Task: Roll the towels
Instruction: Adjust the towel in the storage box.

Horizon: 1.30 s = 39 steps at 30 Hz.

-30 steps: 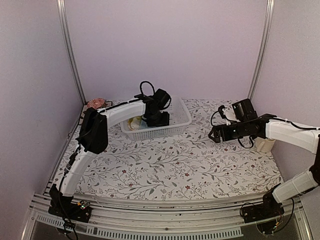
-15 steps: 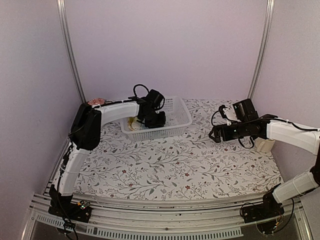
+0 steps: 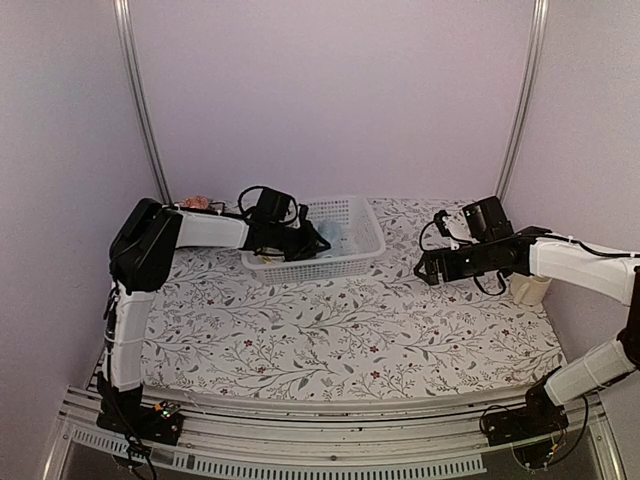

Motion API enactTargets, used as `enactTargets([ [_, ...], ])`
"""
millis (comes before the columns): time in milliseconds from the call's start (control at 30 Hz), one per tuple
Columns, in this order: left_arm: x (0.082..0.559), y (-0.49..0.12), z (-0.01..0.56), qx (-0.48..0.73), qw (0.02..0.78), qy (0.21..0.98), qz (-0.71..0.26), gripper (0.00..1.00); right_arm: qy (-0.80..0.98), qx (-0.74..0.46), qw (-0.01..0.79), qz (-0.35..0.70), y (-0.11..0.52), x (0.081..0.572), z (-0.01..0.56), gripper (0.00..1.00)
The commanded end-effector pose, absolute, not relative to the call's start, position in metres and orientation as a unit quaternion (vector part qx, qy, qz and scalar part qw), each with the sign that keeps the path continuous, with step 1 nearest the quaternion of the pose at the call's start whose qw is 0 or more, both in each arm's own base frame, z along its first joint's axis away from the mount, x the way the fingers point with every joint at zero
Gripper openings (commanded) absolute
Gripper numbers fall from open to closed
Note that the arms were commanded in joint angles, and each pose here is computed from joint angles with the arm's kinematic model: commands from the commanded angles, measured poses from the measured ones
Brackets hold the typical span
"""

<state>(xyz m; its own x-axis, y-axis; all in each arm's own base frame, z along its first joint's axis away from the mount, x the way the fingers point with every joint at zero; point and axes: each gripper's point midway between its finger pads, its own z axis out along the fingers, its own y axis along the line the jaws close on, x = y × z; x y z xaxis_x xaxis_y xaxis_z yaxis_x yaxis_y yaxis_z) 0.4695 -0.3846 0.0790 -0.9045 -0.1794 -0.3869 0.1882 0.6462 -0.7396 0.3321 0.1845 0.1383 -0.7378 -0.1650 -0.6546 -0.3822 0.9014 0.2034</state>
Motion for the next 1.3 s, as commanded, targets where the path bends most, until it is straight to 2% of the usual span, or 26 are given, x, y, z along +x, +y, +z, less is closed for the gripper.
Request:
enactTargets([
  [0,0.472,-0.387,0.111,0.012,0.227,0.842,-0.49,0.17,0.909,-0.149,0.342,0.187,0.197,0.344,0.152,0.99],
  [300,0.486,-0.355,0.105,0.023,0.239,0.873,-0.425,0.24,0.908,-0.151,0.336,0.199,0.212,0.355,0.153,0.99],
  [600,0.483,-0.322,0.092,-0.015,0.245,0.889,-0.386,0.23,0.909,-0.154,0.332,0.2,0.218,0.359,0.15,0.99],
  [733,0.473,-0.313,0.085,-0.051,0.253,0.886,-0.385,0.2,0.908,-0.157,0.332,0.199,0.22,0.362,0.15,0.99],
  [867,0.467,-0.314,0.073,-0.06,0.254,0.885,-0.385,0.21,0.908,-0.158,0.331,0.202,0.221,0.36,0.149,0.99],
  [967,0.466,-0.312,0.059,-0.061,0.251,0.892,-0.371,0.31,0.909,-0.161,0.327,0.203,0.223,0.359,0.146,0.99],
  [1067,0.469,-0.307,0.058,-0.066,0.262,0.895,-0.355,0.48,0.908,-0.163,0.327,0.204,0.224,0.359,0.148,0.99],
  [1267,0.484,-0.302,0.085,-0.05,0.304,0.893,-0.329,0.61,0.908,-0.167,0.324,0.204,0.227,0.36,0.146,0.99],
])
